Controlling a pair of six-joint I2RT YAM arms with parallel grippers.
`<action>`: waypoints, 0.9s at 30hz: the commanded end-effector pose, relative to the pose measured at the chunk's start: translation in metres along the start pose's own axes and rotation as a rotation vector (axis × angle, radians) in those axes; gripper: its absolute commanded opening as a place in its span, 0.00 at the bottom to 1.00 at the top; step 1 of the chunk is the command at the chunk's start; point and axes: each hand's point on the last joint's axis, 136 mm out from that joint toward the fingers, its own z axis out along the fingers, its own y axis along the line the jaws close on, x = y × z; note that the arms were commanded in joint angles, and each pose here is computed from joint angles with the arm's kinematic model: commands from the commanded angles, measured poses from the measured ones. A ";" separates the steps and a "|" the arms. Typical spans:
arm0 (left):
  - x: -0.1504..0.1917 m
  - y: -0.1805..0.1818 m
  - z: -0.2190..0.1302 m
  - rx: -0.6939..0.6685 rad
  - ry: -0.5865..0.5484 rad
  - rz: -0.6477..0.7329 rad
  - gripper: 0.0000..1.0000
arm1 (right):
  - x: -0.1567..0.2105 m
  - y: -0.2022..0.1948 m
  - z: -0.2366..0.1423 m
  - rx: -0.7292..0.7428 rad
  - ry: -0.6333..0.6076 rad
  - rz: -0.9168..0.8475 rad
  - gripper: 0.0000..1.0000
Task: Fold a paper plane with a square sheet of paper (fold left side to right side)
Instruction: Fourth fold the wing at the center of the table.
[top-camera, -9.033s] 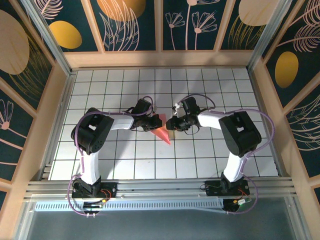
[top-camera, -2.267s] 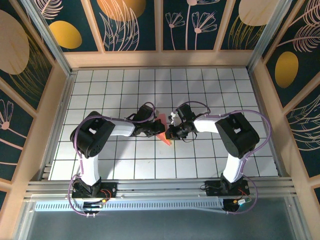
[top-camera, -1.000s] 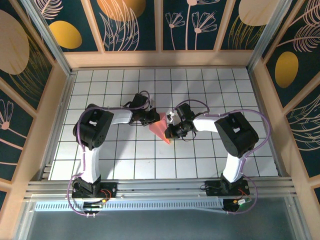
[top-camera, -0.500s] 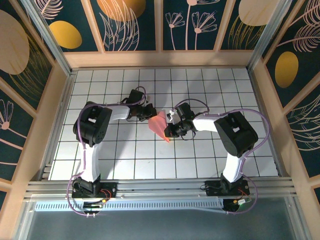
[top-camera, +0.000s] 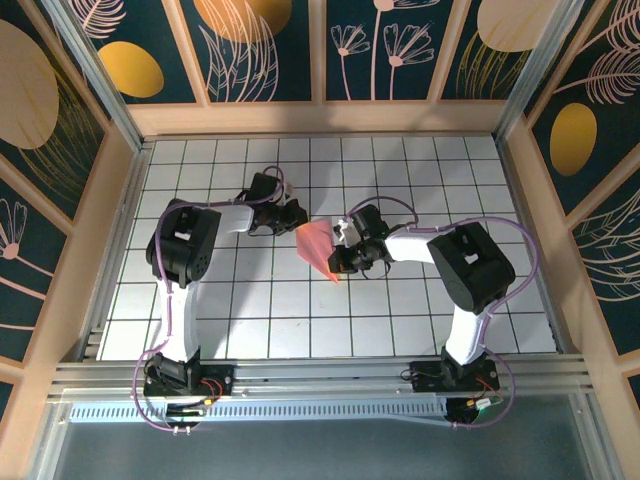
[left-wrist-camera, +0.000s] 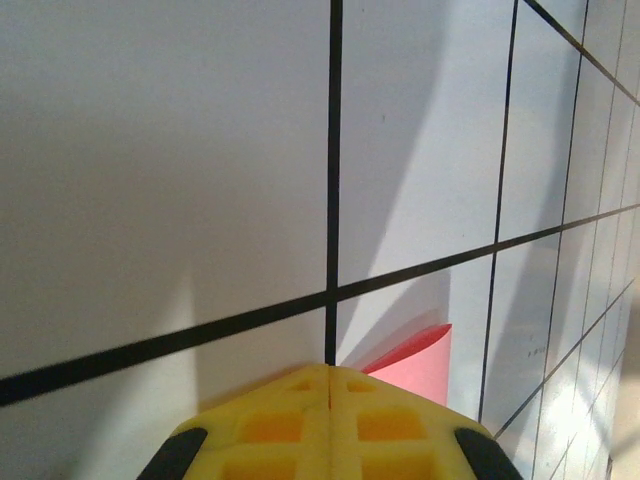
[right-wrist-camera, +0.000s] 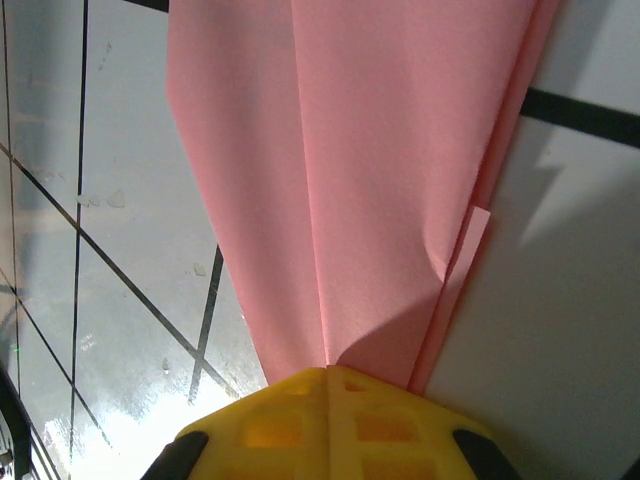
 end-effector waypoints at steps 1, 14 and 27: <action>-0.052 0.063 -0.017 -0.182 -0.170 -0.005 0.00 | 0.100 -0.089 0.004 0.347 0.293 0.169 0.00; -0.006 -0.005 -0.057 -0.062 -0.157 0.124 0.00 | 0.091 -0.083 0.006 0.322 0.271 0.165 0.00; 0.089 -0.052 -0.005 0.031 0.038 0.166 0.00 | 0.088 -0.082 0.007 0.318 0.260 0.167 0.00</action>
